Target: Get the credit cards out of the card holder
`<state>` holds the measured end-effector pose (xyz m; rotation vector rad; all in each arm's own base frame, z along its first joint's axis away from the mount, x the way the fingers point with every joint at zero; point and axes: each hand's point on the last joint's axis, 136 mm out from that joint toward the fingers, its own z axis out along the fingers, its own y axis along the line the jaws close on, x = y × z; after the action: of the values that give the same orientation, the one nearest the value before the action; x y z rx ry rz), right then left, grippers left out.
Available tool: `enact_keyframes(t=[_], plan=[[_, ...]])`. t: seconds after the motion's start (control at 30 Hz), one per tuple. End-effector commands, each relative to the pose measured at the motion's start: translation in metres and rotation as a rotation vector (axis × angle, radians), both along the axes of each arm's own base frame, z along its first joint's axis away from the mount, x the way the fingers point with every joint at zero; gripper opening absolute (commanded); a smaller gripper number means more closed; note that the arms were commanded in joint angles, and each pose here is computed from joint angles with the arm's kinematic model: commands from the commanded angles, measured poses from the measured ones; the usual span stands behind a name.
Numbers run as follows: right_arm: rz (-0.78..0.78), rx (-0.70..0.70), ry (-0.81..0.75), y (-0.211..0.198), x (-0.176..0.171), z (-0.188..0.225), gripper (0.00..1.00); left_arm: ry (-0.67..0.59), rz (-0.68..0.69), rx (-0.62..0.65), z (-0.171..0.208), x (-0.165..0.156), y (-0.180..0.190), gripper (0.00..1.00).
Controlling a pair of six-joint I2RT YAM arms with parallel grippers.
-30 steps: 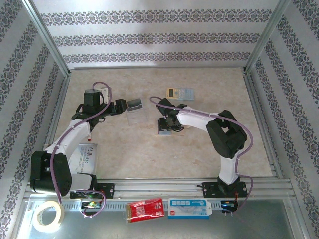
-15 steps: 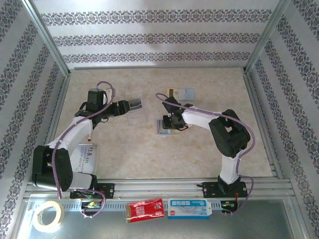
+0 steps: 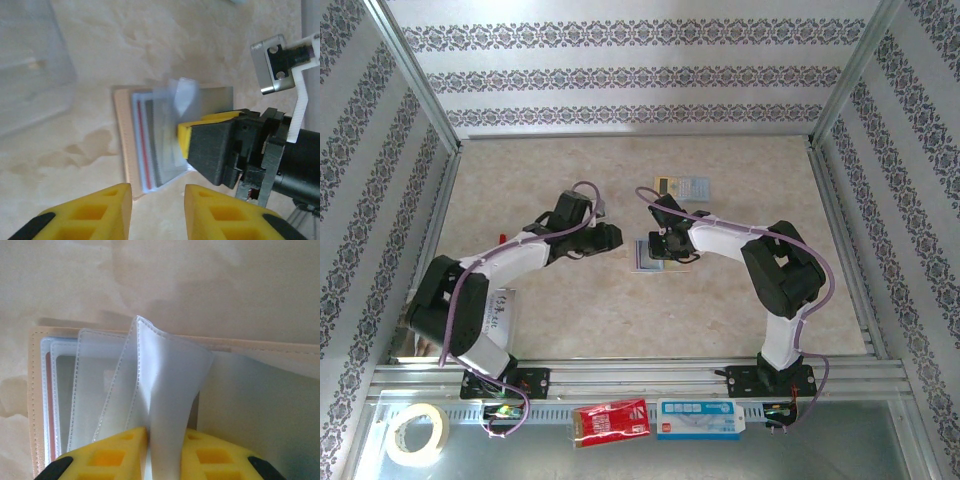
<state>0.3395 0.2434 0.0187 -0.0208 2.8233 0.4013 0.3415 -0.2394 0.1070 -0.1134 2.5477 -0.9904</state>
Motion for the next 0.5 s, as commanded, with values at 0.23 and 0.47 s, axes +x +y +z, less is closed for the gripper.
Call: enact_keyframes(t=[0.23, 0.47], plan=[[-0.024, -0.057, 0.126, -0.019, -0.029, -0.037, 0.22, 0.162, 0.049, -0.097, -0.029, -0.019, -0.048, 0.19], [-0.027, -0.033, 0.123, -0.015, -0.027, -0.035, 0.22, 0.205, 0.034, -0.089, -0.043, -0.028, -0.069, 0.16]])
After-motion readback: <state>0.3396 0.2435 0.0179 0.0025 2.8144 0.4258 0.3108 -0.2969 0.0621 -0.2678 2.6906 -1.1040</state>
